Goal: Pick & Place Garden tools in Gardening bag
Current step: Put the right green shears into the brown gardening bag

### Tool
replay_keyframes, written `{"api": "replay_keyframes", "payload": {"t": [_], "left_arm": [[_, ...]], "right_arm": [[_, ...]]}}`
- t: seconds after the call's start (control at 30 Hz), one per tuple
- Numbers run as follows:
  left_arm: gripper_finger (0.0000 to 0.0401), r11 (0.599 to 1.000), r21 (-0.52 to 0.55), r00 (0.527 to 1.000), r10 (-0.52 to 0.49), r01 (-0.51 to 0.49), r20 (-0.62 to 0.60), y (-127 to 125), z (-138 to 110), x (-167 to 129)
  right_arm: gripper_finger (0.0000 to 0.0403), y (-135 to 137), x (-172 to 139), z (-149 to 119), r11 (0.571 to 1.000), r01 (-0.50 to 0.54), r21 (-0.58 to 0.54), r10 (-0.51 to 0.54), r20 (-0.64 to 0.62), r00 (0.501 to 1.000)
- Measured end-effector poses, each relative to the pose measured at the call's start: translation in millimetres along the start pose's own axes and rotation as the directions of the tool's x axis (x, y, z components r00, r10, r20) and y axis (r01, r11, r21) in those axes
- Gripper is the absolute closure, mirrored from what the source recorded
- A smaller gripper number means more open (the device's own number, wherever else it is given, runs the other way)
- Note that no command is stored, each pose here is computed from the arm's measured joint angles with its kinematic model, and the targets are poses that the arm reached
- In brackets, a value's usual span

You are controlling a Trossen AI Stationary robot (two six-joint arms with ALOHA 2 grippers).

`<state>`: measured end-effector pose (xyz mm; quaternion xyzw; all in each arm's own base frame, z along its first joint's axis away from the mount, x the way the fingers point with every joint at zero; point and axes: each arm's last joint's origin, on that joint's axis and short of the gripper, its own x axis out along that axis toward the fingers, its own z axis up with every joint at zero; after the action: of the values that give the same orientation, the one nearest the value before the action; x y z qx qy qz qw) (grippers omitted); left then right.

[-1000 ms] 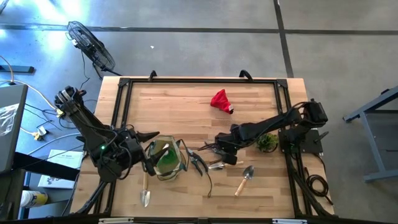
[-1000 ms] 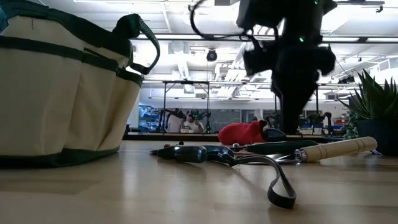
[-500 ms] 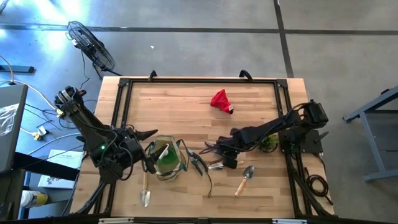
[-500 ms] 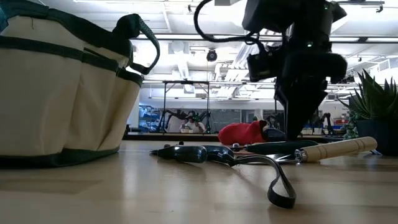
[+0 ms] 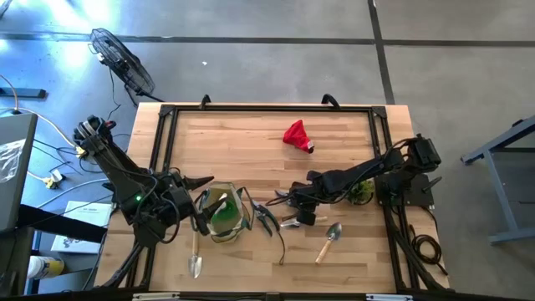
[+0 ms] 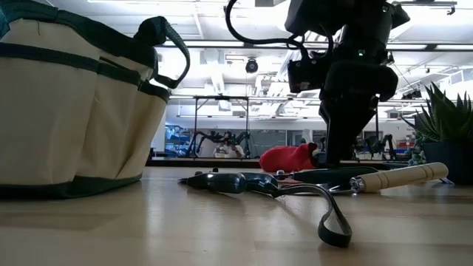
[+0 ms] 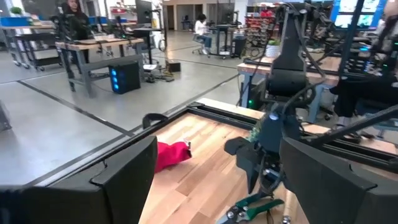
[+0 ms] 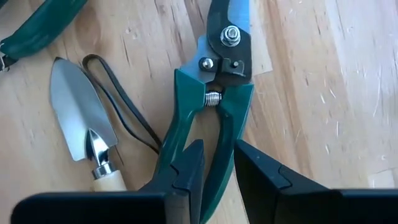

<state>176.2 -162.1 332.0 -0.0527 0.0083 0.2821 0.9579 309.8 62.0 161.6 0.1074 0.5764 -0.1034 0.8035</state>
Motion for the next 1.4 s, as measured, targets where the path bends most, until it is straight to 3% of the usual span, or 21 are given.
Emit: {"api": "replay_keyframes", "payload": {"t": [0.83, 1.1, 1.4], "left_arm": [[0.0072, 1.000, 0.001, 1.000, -0.016, 0.016, -0.019, 1, -5, 0], [0.0072, 1.000, -0.016, 1.000, -0.015, 0.015, -0.019, 1, -5, 0], [0.0072, 1.000, -0.019, 0.999, -0.022, 0.022, -0.023, 1, -5, 0]], "right_arm": [[0.0323, -11, 22, -23, 1.000, 0.024, 0.008, -0.024, -0.005, 1.000], [0.0365, -14, 22, -22, 0.999, 0.036, 0.009, -0.036, -0.003, 0.999], [0.0365, -18, 23, -21, 0.998, 0.058, 0.014, -0.058, -0.001, 0.998]]}}
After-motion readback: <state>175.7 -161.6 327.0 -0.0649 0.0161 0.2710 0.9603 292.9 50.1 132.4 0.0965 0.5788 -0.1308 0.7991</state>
